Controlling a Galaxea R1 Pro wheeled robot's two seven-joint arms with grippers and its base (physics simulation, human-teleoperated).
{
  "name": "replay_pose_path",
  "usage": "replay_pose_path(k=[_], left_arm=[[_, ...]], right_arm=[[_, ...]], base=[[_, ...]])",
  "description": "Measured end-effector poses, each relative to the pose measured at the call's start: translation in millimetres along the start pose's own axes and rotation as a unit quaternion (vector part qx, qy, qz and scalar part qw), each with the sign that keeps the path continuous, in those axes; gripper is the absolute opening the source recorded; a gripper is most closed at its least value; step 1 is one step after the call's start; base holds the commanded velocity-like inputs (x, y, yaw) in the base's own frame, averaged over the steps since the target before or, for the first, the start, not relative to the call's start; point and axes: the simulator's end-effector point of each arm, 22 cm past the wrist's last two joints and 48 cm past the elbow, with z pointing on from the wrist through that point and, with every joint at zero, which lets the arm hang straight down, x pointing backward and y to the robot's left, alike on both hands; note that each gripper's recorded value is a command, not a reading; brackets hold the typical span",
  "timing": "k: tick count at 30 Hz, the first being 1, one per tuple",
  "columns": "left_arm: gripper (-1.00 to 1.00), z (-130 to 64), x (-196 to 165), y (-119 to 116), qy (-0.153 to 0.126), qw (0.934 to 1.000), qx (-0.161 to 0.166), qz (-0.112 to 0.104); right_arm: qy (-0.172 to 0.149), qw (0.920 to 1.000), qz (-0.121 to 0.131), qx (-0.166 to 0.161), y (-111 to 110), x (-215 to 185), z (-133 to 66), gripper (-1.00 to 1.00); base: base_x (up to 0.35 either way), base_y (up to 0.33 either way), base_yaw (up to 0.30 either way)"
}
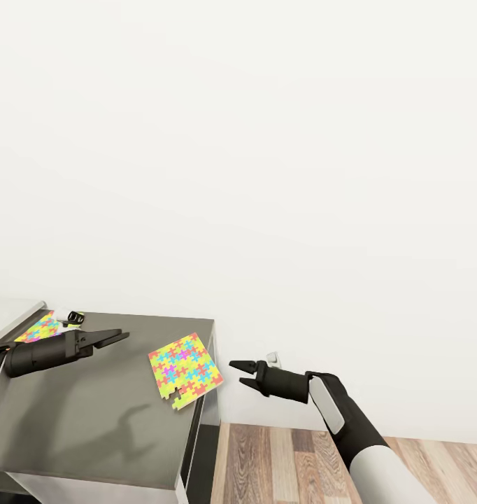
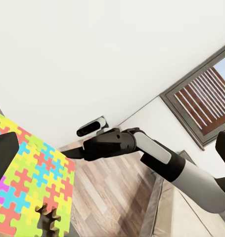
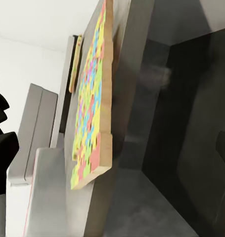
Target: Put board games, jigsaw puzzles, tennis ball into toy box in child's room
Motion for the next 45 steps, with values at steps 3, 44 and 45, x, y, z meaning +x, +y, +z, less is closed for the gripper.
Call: replay_pose_path(k=[3,44,45], left_arm=[[1.00,0.0,-0.1,-0.1,0.000,1.0000,0.000,0.000],[1.00,-0.1,-0.3,0.0,-0.001,1.0000,0.000,0.000],[1.00,-0.1,-0.2,-0.1,-0.001,1.0000,0.000,0.000]], right_arm=[[0.002,1.0000,0.000,-0.001,0.8,1.2,1.3,1.00],[0.010,0.9999,0.007,0.004,-2.6,5.5,1.5,1.00],[0.010,0.9999,0.008,0.004,-2.8,5.7,1.3,1.00]], base=[[0.000,0.125,0.000],[-0.014,0.049,0.000],[-0.057,0.000,0.000]])
